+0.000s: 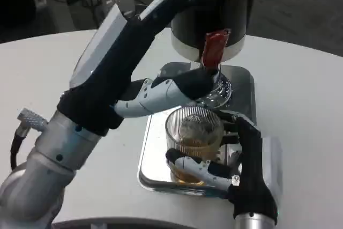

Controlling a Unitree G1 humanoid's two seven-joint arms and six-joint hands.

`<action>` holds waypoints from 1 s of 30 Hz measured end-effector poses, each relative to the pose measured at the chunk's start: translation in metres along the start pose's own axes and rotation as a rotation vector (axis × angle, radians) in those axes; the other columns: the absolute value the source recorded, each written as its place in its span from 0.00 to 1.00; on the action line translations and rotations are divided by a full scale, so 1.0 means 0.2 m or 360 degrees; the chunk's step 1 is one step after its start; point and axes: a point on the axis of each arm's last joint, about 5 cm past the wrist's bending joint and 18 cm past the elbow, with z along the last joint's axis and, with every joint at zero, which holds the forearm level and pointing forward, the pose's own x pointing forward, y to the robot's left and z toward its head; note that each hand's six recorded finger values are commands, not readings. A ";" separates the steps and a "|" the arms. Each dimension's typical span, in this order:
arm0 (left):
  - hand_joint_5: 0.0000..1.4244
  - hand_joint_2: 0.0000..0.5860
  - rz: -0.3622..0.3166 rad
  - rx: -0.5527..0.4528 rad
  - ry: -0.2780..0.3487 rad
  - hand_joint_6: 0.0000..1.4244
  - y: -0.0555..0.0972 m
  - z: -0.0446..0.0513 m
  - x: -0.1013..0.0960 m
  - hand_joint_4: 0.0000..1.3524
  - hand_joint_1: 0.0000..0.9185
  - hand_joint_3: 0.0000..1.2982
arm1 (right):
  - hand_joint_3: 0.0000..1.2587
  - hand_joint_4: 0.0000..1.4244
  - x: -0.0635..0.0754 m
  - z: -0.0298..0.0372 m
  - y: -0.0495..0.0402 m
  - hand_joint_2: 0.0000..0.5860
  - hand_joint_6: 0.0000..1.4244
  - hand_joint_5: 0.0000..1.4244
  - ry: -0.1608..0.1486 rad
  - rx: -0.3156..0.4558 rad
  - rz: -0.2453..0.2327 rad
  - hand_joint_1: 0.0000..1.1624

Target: Grasp the cup under the faucet to collect the drink, then remove the cup.

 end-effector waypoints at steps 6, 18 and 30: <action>0.15 0.01 -0.0009 0.0103 0.0041 0.10 0.05 -0.007 -0.07 0.11 0.02 0.11 | 0.73 0.73 -0.04 0.030 -0.049 0.10 0.98 0.85 -0.0019 0.0040 0.0002 0.80; 0.07 0.03 -0.0096 0.0276 0.0202 0.01 0.12 -0.033 -0.29 0.02 0.02 0.10 | 0.74 0.73 -0.14 0.102 -0.127 0.10 0.98 0.85 -0.0068 0.0098 0.0087 0.80; 0.02 0.04 -0.0323 0.0418 0.0320 0.00 0.09 -0.048 -0.50 0.00 0.03 0.04 | 0.74 0.73 -0.15 0.169 -0.199 0.10 0.99 0.85 -0.0130 0.0100 0.0150 0.80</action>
